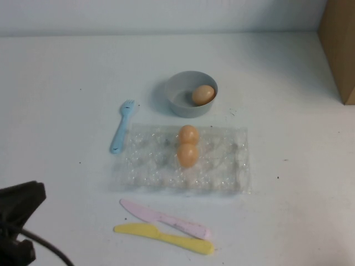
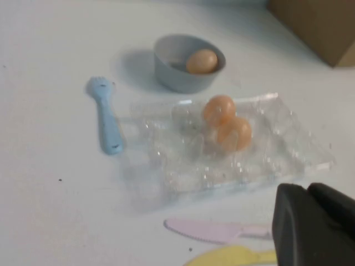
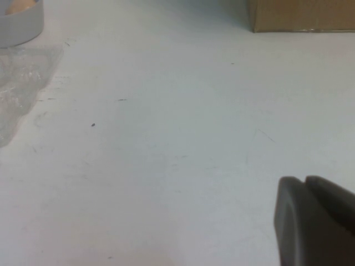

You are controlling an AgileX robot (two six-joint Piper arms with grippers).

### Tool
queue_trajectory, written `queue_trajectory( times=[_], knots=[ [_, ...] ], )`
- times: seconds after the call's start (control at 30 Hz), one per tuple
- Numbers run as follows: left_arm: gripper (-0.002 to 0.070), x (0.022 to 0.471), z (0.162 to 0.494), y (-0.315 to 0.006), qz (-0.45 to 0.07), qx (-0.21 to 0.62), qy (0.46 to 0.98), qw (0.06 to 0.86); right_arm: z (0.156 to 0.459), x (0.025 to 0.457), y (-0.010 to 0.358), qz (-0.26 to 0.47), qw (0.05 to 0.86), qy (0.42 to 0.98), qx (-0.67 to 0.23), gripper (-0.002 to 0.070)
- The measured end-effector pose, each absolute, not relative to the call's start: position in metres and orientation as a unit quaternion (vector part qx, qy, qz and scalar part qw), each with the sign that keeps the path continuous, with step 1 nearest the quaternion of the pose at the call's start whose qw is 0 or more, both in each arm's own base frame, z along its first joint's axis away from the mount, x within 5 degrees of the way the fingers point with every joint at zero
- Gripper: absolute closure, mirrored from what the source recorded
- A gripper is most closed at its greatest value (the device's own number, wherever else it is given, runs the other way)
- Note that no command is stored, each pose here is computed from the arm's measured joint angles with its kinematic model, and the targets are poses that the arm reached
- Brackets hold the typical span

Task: Take an egg out of the egg box
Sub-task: Pick up the egg from the plastic box

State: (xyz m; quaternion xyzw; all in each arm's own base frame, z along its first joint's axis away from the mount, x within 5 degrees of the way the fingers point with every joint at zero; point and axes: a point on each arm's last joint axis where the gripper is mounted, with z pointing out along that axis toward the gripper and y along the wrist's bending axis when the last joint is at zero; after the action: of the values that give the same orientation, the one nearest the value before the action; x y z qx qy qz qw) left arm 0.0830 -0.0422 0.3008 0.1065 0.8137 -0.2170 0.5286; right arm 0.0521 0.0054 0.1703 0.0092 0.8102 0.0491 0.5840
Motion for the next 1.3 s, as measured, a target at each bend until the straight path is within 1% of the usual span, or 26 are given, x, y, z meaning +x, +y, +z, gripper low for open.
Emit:
queue_trajectory(
  times=[0.1, 0.17, 0.27, 0.37, 0.43, 0.6, 0.73, 0.9, 1.03, 1.13, 1.17, 1.23, 1.3],
  knots=[
    [0.0678, 0.106, 0.318, -0.045, -0.192, 0.185, 0.836, 0.48, 0.17, 0.052, 0.005, 0.049, 0.584, 0.81, 0.009, 0.0694],
    [0.0678, 0.125, 0.327, -0.045, -0.184, 0.221, 0.844, 0.453, 0.17, 0.052, 0.005, 0.049, 0.584, 0.81, 0.009, 0.0694],
    [0.0678, 0.151, 0.345, -0.051, -0.177, 0.282, 0.84, 0.428, 0.17, 0.052, 0.005, 0.049, 0.584, 0.81, 0.009, 0.0694],
    [0.0678, 0.175, 0.354, -0.063, -0.16, 0.345, 0.835, 0.397, 0.17, 0.052, 0.005, 0.049, 0.584, 0.81, 0.009, 0.0694],
    [0.0678, 0.191, 0.358, -0.074, -0.15, 0.373, 0.836, 0.373, 0.17, 0.052, 0.005, 0.049, 0.584, 0.81, 0.009, 0.0694],
    [0.0678, 0.227, 0.356, -0.107, -0.138, 0.399, 0.852, 0.309, 0.17, 0.052, 0.005, 0.049, 0.584, 0.81, 0.009, 0.0694],
    [0.0678, 0.254, 0.347, -0.14, -0.118, 0.449, 0.847, 0.259, 0.17, 0.052, 0.005, 0.049, 0.584, 0.81, 0.009, 0.0694],
    [0.0678, 0.28, 0.338, -0.178, -0.054, 0.523, 0.821, 0.221, 0.17, 0.052, 0.005, 0.049, 0.584, 0.81, 0.009, 0.0694],
    [0.0671, 0.291, 0.327, -0.201, 0.001, 0.602, 0.772, 0.205, 0.17, 0.052, 0.005, 0.049, 0.584, 0.81, 0.009, 0.0694],
    [0.0613, 0.294, 0.311, -0.217, 0.018, 0.657, 0.732, 0.183, 0.17, 0.052, 0.005, 0.049, 0.584, 0.81, 0.009, 0.0694],
    [0.0576, 0.295, 0.305, -0.221, 0.019, 0.671, 0.72, 0.176, 0.17, 0.052, 0.005, 0.049, 0.584, 0.81, 0.009, 0.0694],
    [0.0476, 0.297, 0.296, -0.229, 0.021, 0.691, 0.702, 0.173, 0.17, 0.052, 0.005, 0.049, 0.584, 0.81, 0.009, 0.0694],
    [0.0349, 0.3, 0.291, -0.236, 0.023, 0.698, 0.692, 0.183, 0.17, 0.052, 0.005, 0.049, 0.584, 0.81, 0.009, 0.0694]
  ],
)
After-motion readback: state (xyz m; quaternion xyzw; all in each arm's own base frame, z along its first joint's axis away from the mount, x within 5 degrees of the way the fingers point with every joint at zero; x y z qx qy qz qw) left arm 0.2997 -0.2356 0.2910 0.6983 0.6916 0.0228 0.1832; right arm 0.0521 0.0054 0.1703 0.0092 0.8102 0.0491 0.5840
